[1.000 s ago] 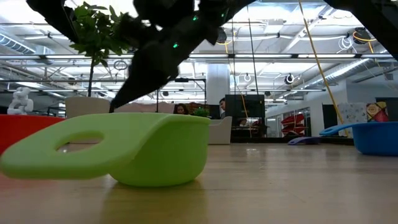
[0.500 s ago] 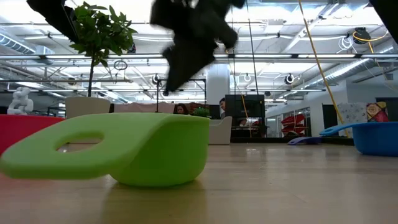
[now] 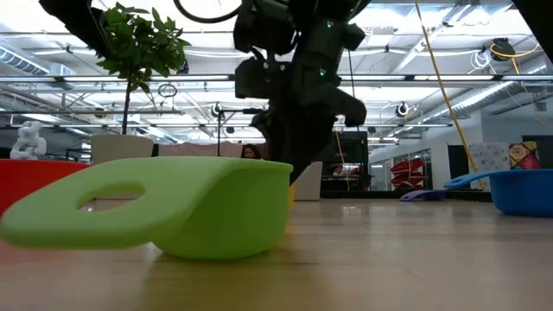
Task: Nest measuring cups in basket
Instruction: Move the yellow measuring cup to the top of the table
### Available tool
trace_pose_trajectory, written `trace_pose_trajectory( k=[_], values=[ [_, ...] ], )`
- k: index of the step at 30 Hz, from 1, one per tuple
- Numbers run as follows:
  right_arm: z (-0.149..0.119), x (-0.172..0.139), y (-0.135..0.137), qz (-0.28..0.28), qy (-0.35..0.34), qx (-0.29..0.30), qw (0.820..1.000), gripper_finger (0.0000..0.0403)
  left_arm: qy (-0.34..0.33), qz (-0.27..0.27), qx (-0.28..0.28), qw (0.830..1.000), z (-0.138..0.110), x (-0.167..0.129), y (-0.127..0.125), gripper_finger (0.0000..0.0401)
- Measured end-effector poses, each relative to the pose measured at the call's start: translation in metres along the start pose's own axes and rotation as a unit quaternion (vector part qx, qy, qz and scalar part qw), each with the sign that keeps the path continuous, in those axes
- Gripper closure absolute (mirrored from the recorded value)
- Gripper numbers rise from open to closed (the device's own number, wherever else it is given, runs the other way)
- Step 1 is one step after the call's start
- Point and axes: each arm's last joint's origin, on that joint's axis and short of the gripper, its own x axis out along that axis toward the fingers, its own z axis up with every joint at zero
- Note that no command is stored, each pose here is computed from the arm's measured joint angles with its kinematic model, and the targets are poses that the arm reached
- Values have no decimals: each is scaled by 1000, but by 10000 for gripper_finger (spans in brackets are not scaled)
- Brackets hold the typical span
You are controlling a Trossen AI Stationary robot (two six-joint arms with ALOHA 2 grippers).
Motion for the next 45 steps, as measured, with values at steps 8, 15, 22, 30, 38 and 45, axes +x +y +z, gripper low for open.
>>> trace_pose_trajectory(
  k=[8, 15, 22, 30, 38, 45],
  values=[
    [-4, -1, -7, -18, 13, -1, 1000, 319, -2, 0, -2, 1000, 0, 0, 0, 256],
    [-10, -2, -18, -35, 31, 8, 999, 394, -2, 0, -2, 1000, 0, 0, 0, 256],
    [-22, -4, -45, -55, 39, 40, 997, 400, -1, 0, -2, 1000, 0, 0, 0, 256],
    [-52, 3, -76, -75, 37, 79, 993, 401, -2, 0, -7, 1000, 0, 0, 0, 256],
    [-70, 11, -83, -72, 53, 99, 991, 402, -2, -1, -7, 1000, 0, 0, 0, 256],
    [-67, 7, -81, -64, 37, 97, 993, 362, -2, -1, -8, 1000, 0, 0, 0, 256]
  ],
)
